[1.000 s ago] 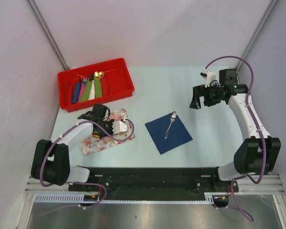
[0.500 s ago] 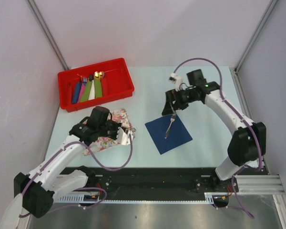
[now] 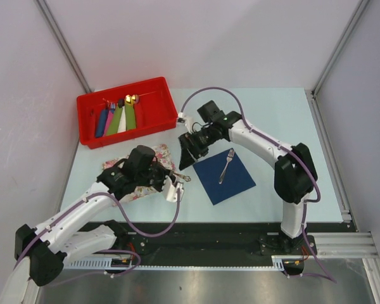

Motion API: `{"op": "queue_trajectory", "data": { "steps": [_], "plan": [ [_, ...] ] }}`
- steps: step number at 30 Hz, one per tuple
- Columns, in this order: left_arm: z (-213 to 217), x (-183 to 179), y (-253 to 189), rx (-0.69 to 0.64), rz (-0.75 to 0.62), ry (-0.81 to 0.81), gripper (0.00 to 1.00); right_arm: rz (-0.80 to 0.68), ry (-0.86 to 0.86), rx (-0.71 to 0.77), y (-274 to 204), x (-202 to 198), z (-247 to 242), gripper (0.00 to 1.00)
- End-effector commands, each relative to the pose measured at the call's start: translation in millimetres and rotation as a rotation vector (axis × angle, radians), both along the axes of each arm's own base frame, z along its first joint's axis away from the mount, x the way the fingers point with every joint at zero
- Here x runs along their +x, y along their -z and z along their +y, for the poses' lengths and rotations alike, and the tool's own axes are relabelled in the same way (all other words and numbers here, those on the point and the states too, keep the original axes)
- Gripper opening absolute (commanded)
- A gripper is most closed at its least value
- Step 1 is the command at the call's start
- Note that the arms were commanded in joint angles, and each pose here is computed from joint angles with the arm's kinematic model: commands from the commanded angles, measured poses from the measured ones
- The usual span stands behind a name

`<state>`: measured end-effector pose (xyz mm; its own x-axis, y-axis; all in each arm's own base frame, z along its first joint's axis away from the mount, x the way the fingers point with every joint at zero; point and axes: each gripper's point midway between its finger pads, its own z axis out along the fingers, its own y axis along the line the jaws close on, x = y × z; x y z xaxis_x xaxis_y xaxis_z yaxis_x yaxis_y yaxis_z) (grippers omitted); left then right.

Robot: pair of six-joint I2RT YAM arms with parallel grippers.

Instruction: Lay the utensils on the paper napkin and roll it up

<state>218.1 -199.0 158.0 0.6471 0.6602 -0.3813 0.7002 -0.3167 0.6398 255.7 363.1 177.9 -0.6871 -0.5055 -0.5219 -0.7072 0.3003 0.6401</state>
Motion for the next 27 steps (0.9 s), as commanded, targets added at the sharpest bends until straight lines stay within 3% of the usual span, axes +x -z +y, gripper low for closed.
{"op": "queue_trajectory", "data": {
  "steps": [1,7,9,13,15,16,18,19,20,23,27],
  "plan": [
    [-8.6,-0.2,-17.0,-0.054,-0.045,0.012,0.0,0.019,-0.078,0.057,-10.8,-14.4,23.5,0.81],
    [-13.4,0.4,-20.7,-0.07,-0.059,0.019,0.0,0.049,-0.134,0.049,-1.2,-33.5,36.3,0.7],
    [-15.0,-1.5,-21.6,-0.074,-0.06,0.028,0.0,0.059,-0.14,0.047,0.4,-36.8,38.5,0.61],
    [-17.9,-1.2,-25.5,-0.087,-0.077,0.034,0.0,0.073,-0.16,0.065,-4.3,-43.2,40.1,0.33],
    [-20.0,3.1,-30.1,-0.11,-0.084,0.009,0.0,0.075,-0.166,0.076,-7.3,-45.5,39.4,0.05],
    [-21.3,5.0,-33.1,-0.125,-0.088,-0.006,0.0,0.072,-0.169,0.08,-9.1,-46.8,39.3,0.0],
    [-22.2,13.0,-43.7,-0.179,-0.1,-0.072,0.01,0.048,-0.168,0.109,-20.0,-45.1,37.6,0.0],
    [-22.0,15.5,-47.4,-0.198,-0.101,-0.099,0.08,0.064,-0.157,0.12,-25.6,-44.8,36.7,0.0],
    [-21.1,20.9,-55.1,-0.225,-0.115,-0.139,0.29,0.064,-0.148,0.131,-29.3,-42.5,34.8,0.0],
    [-19.1,25.5,-75.7,-0.321,-0.068,-0.25,0.62,0.045,-0.092,0.173,-49.7,-25.3,23.3,0.0],
    [-18.0,30.8,-121.8,-0.57,0.054,-0.429,0.86,-0.015,0.056,0.28,-93.0,12.3,2.0,0.0]
  ]
}}
